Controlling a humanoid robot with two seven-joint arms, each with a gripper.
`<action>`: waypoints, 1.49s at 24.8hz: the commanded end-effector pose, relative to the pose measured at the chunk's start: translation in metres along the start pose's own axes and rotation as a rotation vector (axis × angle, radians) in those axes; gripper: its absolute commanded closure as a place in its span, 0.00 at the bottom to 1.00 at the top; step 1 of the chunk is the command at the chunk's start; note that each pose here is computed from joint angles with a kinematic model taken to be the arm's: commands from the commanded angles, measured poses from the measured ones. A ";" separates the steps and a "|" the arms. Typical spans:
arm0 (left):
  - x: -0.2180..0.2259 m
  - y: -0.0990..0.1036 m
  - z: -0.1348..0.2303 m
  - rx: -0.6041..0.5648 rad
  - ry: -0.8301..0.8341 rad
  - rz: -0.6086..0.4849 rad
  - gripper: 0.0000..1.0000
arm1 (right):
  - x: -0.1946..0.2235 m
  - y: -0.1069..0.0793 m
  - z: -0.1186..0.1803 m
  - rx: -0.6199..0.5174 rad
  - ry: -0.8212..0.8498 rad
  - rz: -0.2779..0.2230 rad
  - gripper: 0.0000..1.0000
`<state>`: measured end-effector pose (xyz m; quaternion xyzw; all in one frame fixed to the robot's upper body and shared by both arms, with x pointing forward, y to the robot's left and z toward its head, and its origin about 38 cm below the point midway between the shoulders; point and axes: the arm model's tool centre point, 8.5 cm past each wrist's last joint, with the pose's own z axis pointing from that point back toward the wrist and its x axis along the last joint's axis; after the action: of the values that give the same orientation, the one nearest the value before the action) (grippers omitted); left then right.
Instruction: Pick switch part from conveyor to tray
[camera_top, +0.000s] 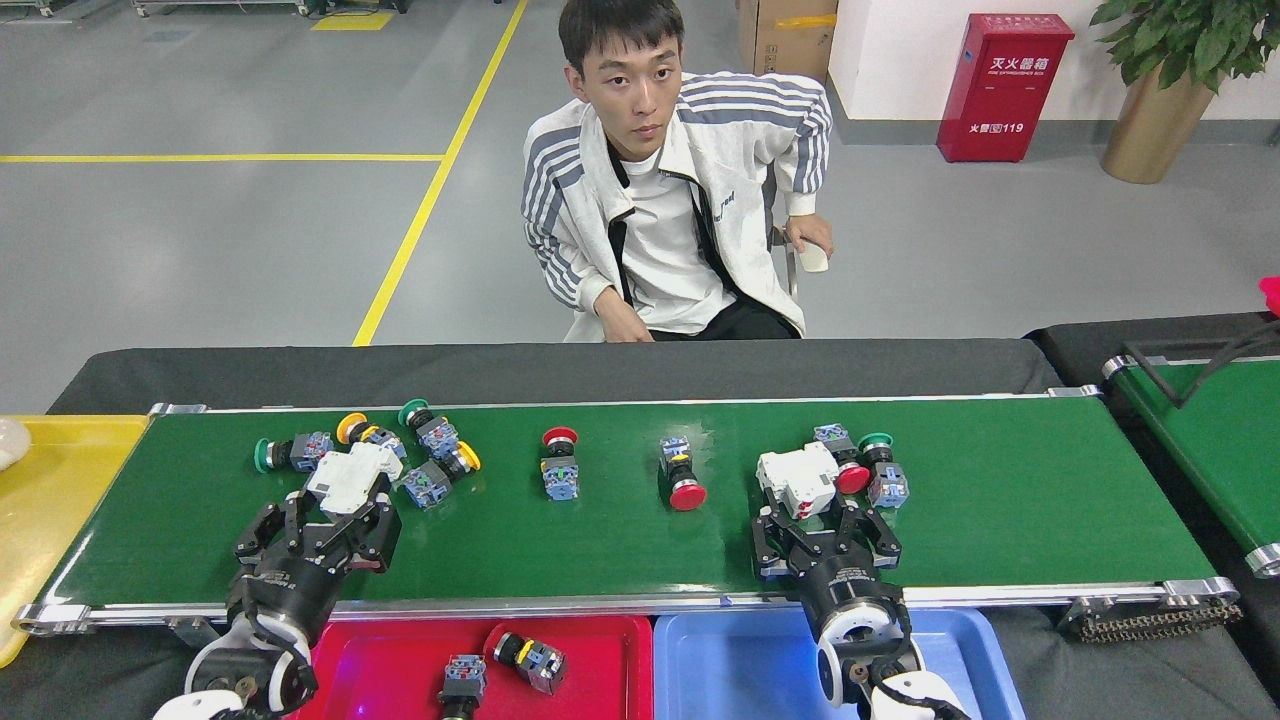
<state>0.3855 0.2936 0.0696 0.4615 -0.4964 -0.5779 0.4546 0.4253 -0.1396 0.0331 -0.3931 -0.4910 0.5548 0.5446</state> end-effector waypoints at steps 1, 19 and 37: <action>0.001 0.020 0.003 0.052 -0.020 -0.024 0.94 | 0.002 -0.019 -0.005 -0.052 -0.014 -0.002 0.98; 0.092 0.028 0.058 0.093 -0.489 -0.056 0.94 | -0.159 -0.006 0.164 -0.153 -0.475 -0.062 0.55; 0.303 0.023 0.052 0.030 -0.604 -0.126 0.00 | -0.126 0.016 0.149 -0.156 0.040 -0.152 0.08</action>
<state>0.2819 -0.0011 0.0644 0.2854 -0.5844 -0.7231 0.2326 0.2823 -0.2742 0.0284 -0.3695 -0.5754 0.4919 0.5389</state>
